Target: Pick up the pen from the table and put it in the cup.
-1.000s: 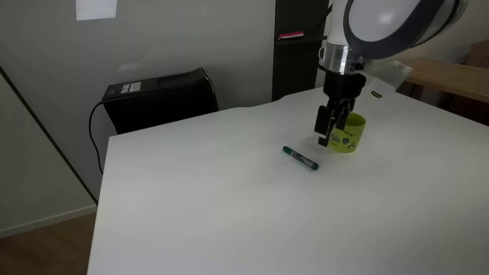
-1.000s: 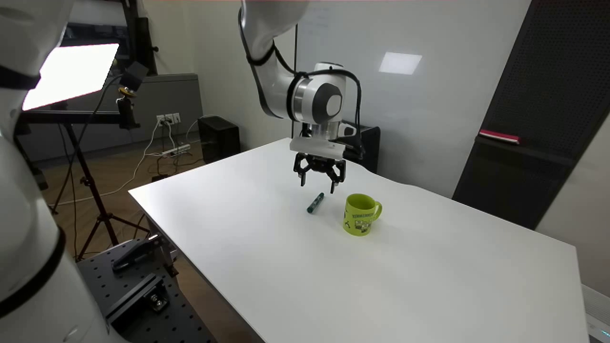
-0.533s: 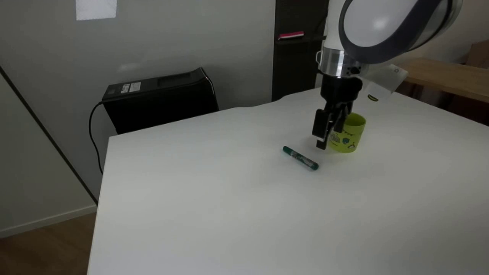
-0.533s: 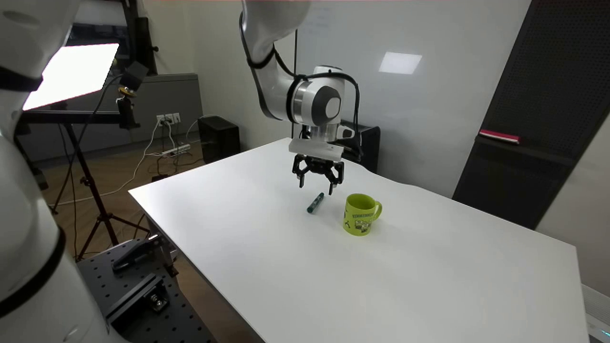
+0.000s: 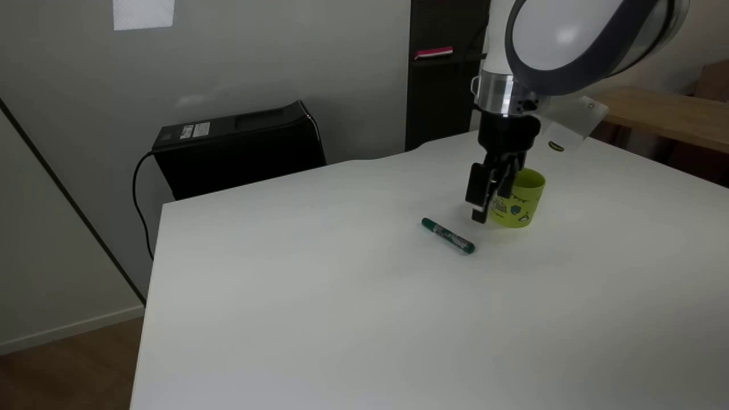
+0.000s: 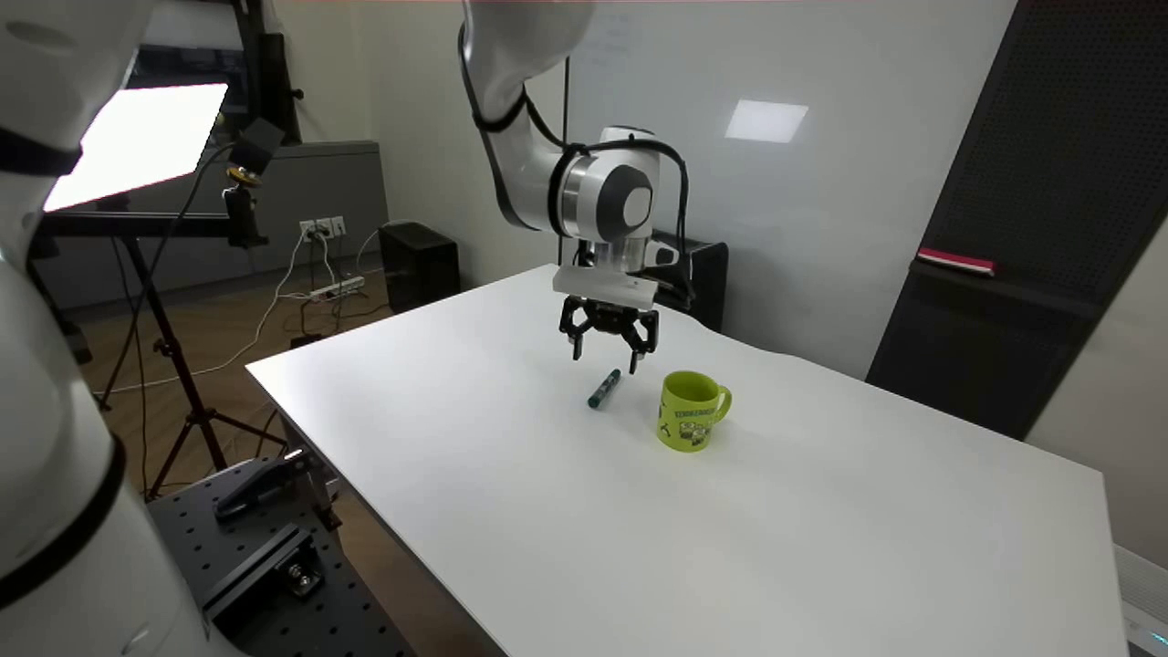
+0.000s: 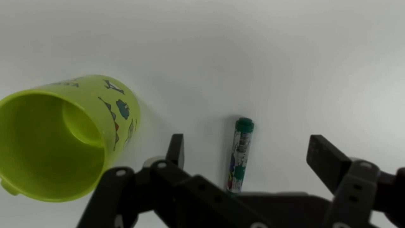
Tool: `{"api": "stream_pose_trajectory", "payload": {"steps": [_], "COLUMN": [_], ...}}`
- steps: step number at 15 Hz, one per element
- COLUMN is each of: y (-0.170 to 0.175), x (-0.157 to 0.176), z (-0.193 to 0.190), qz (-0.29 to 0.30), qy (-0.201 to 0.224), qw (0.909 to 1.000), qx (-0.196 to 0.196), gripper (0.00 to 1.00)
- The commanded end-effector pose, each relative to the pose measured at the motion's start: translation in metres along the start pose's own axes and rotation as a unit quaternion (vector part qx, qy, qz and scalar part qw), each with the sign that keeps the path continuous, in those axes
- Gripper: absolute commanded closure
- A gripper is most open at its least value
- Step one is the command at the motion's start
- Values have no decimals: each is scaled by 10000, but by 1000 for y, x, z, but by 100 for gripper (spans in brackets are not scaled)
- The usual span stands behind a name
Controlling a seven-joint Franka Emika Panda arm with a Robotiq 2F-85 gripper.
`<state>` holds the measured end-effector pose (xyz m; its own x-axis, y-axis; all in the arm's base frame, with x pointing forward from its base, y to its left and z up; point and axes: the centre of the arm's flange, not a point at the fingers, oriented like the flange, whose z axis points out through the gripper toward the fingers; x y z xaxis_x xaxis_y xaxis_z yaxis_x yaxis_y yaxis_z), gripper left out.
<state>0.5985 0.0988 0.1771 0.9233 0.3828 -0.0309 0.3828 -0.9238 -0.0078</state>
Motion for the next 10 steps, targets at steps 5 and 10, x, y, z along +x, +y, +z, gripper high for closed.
{"api": "stream_pose_trajectory", "payload": {"steps": [5,10], "y": [3,-3], "x": [8,11], "z": [30,64], "qz": [6,-70], "qy": [-36,158], "qw": [9999,9998], "qx": [137,-84], "gripper": [0,0]}}
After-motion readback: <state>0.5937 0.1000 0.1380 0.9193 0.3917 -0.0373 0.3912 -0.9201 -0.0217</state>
